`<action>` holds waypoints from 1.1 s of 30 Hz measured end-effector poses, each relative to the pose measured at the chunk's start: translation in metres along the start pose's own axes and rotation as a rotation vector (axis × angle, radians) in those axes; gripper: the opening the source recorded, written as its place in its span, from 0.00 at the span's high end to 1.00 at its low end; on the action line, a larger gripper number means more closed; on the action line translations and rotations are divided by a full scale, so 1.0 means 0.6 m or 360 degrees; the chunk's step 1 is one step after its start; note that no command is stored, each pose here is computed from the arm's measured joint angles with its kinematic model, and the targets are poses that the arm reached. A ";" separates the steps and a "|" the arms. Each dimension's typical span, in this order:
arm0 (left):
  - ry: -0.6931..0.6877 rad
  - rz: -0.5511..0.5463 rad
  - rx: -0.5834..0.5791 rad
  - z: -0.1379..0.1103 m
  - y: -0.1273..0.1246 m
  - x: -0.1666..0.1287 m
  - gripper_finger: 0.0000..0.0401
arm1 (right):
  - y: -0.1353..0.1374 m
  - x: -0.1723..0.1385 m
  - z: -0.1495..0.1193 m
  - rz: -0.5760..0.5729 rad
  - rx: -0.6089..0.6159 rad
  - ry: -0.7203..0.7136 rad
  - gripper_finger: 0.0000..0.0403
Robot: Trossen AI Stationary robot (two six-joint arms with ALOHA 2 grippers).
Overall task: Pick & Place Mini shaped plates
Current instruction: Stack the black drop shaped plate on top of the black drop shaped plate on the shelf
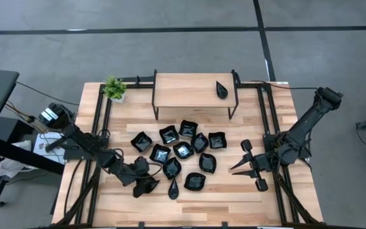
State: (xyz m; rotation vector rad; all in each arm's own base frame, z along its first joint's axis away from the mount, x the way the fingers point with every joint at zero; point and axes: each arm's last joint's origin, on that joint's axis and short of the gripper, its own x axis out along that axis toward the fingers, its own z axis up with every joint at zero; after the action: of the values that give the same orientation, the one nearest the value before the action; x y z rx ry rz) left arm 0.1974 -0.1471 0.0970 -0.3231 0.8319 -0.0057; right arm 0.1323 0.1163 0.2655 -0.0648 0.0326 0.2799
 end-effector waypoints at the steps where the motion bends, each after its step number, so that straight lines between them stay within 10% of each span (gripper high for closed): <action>1: 0.0004 0.0004 0.0002 -0.001 0.000 0.001 0.97 | 0.000 0.000 0.000 0.0000 -0.0001 0.0001 0.81; 16: 0.0090 0.0023 0.0027 -0.014 0.005 0.014 0.71 | 0.000 0.000 0.000 0.0000 0.0000 0.0003 0.81; 33: 0.0154 -0.0012 0.0056 -0.024 0.000 0.013 0.69 | 0.000 0.000 -0.004 0.0000 -0.0003 0.0035 0.81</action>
State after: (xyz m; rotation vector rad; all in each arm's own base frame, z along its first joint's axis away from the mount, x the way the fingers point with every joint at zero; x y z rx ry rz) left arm 0.1923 -0.1522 0.0822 -0.2944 0.9254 -0.0431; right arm 0.1322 0.1161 0.2631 -0.0700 0.0542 0.2795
